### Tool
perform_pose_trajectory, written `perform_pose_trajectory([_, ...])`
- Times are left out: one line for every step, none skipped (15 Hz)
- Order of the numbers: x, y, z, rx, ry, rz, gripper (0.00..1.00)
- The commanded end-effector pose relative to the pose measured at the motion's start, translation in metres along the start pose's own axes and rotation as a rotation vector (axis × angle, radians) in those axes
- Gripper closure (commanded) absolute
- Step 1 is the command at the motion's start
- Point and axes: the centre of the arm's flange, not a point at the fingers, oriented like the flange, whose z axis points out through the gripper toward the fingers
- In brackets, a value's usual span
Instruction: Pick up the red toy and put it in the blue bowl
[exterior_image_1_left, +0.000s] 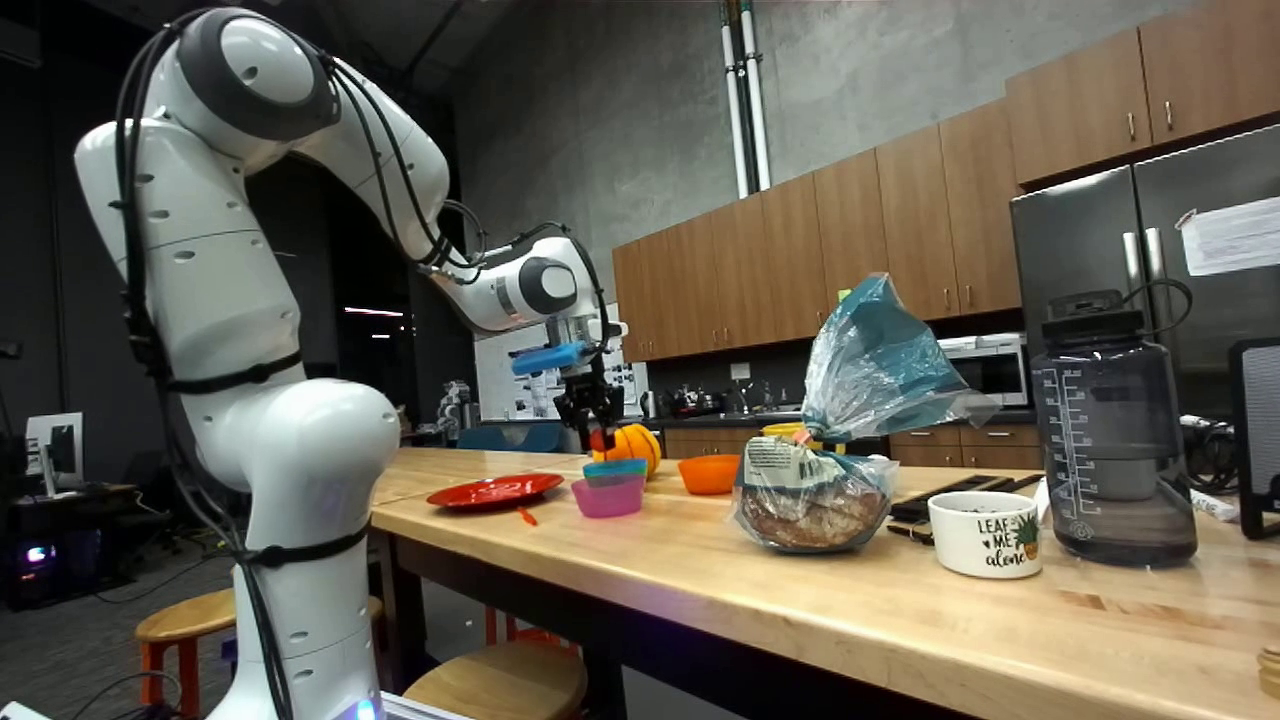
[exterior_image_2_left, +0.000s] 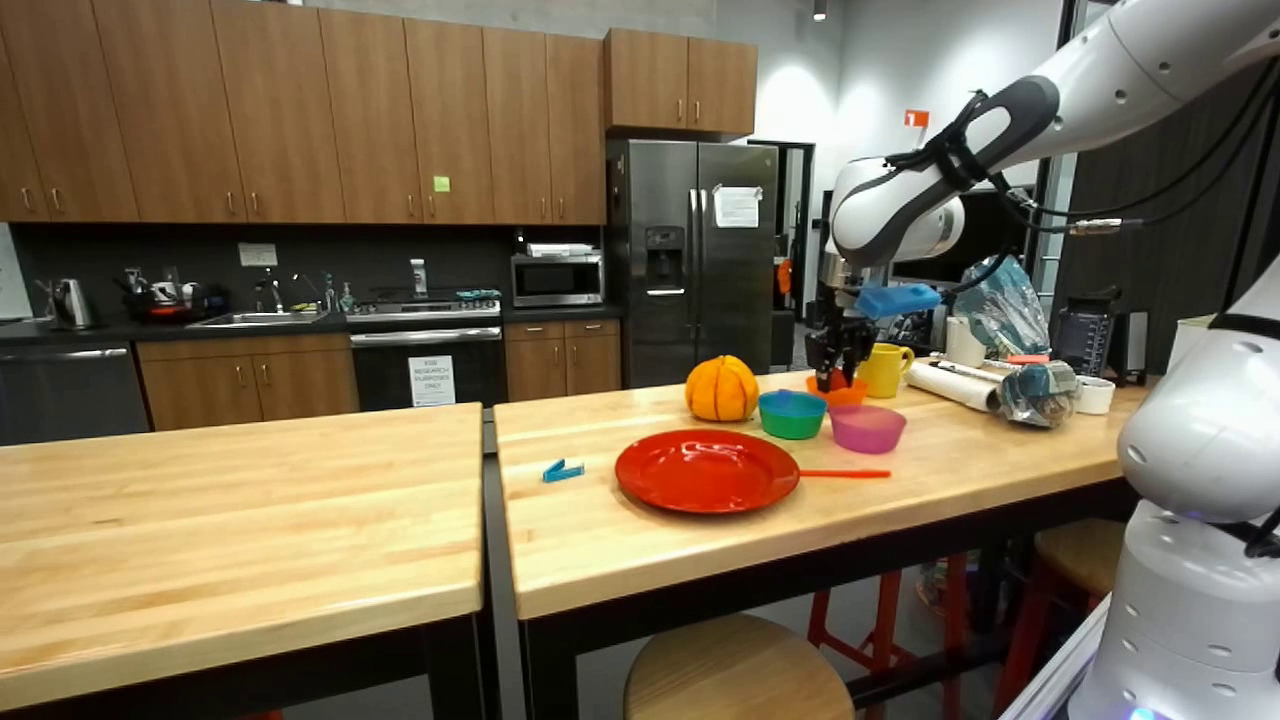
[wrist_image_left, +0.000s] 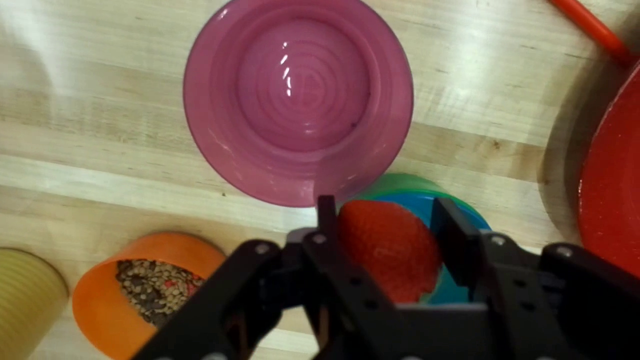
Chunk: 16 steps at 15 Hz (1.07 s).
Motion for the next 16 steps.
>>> perform_pose_trajectory([0.007, -0.009, 0.006, 0.000, -0.001, -0.025, 0.75])
perform_pose_trajectory([0.008, -0.011, 0.007, -0.001, -0.007, -0.031, 0.75])
perform_pose_trajectory([0.008, -0.012, 0.010, -0.005, -0.012, -0.035, 0.75])
perform_pose_trajectory([0.009, -0.013, 0.012, -0.007, -0.016, -0.037, 0.75])
perform_pose_trajectory([0.010, -0.013, 0.015, -0.009, -0.018, -0.036, 0.75])
perform_pose_trajectory([0.012, -0.014, 0.018, -0.008, -0.019, -0.039, 0.75])
perform_pose_trajectory([0.013, -0.015, 0.020, -0.005, -0.016, -0.040, 0.75])
perform_pose_trajectory([0.016, -0.016, 0.022, -0.006, -0.009, -0.041, 0.75])
perform_pose_trajectory([0.018, -0.018, 0.024, -0.007, -0.003, -0.040, 0.75])
perform_pose_trajectory([0.020, -0.020, 0.026, -0.008, 0.000, -0.043, 0.75])
perform_pose_trajectory([0.022, -0.021, 0.027, -0.009, 0.002, -0.046, 0.75])
perform_pose_trajectory([0.025, -0.023, 0.029, -0.013, 0.004, -0.049, 0.75])
perform_pose_trajectory([0.027, -0.026, 0.031, -0.016, 0.005, -0.052, 0.75])
perform_pose_trajectory([0.028, -0.027, 0.032, -0.016, 0.004, -0.056, 0.75])
perform_pose_trajectory([0.030, -0.029, 0.034, -0.016, 0.004, -0.059, 0.75])
perform_pose_trajectory([0.031, -0.031, 0.035, -0.019, 0.006, -0.061, 0.75])
